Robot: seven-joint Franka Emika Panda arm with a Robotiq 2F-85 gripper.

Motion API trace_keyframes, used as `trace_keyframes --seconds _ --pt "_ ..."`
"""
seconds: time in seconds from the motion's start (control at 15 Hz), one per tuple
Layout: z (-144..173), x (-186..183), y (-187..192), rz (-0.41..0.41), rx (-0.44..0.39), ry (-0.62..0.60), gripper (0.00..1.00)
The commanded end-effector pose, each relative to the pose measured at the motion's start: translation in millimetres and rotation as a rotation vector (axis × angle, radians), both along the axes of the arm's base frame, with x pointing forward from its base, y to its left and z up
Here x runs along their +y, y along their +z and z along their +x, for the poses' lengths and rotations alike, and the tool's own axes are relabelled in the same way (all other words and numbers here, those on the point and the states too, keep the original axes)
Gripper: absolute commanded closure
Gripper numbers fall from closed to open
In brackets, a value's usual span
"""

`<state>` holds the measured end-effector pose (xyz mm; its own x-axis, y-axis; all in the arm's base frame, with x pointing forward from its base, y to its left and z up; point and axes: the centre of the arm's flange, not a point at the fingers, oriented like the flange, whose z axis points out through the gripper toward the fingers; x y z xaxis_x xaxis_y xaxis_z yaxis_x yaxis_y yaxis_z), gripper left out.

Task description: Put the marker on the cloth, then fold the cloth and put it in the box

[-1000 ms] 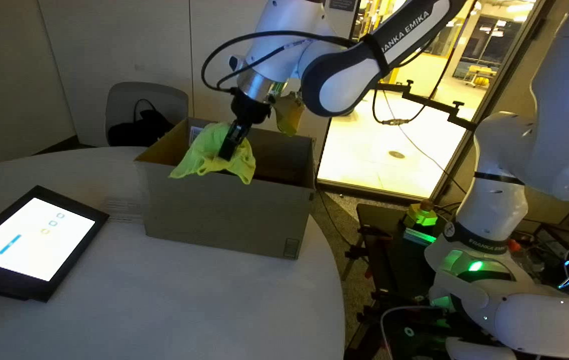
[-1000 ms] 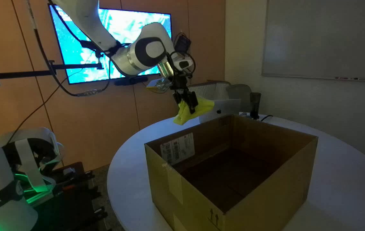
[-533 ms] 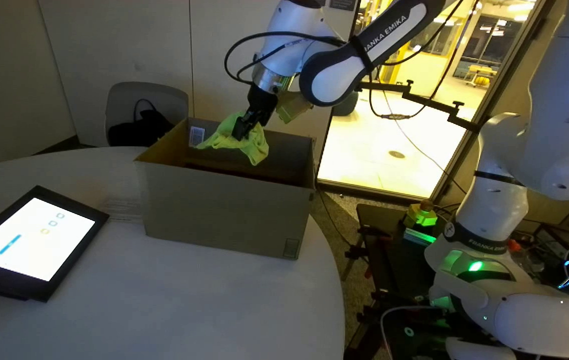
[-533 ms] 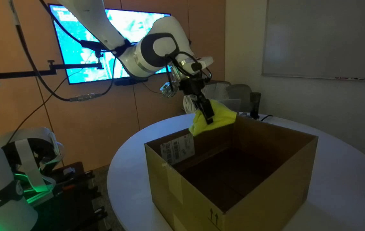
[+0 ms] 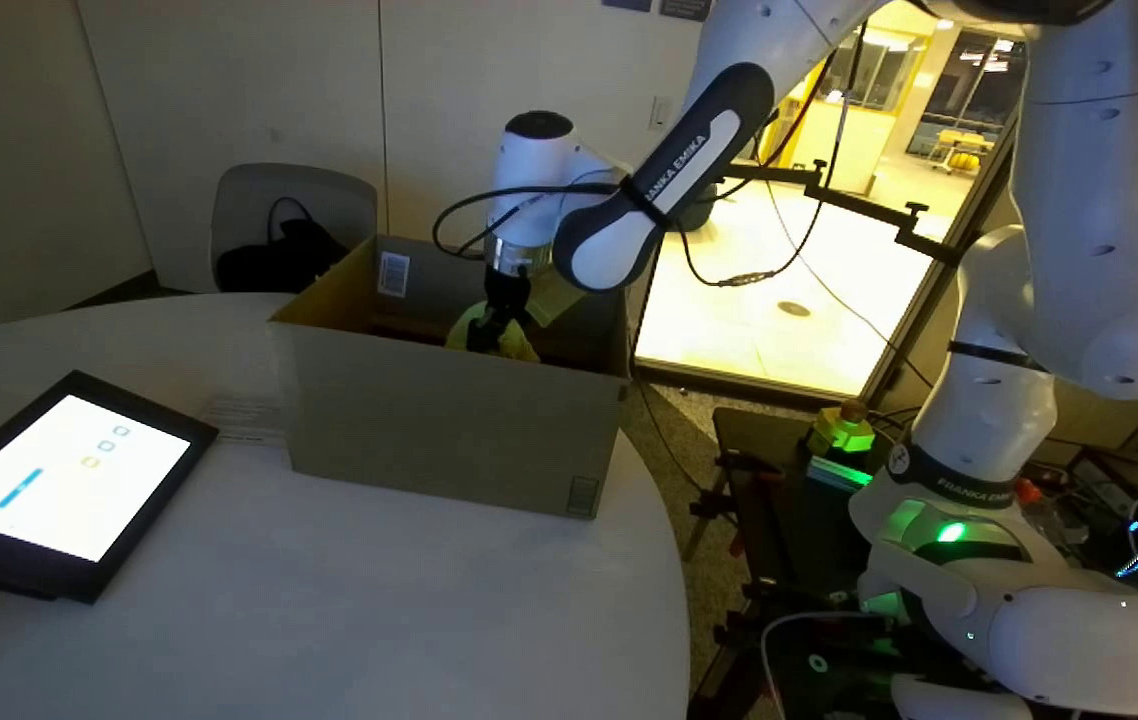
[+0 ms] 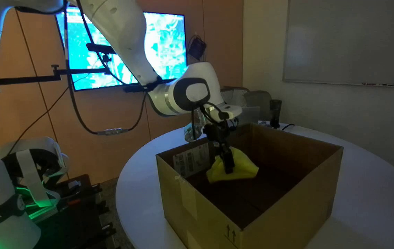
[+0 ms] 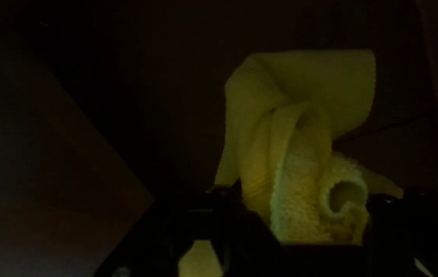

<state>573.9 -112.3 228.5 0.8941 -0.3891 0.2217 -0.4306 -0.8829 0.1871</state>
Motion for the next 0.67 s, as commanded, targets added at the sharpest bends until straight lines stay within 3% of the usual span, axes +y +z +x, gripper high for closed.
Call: trace_keyframes --seconds 0.0,0.07,0.13,0.27,0.6 --pt "26.2 -7.0 -35.2 0.007 0.05 -0.035 0.83" --pt "27.2 -7.9 -40.0 0.018 0.06 -0.044 0.83" --pt "26.2 -7.9 -46.2 0.016 0.066 -0.055 0.55" --pt "26.0 -9.0 -48.2 0.015 0.071 -0.067 0.47" --pt "16.9 -5.7 -18.9 -0.03 0.043 -0.071 0.06"
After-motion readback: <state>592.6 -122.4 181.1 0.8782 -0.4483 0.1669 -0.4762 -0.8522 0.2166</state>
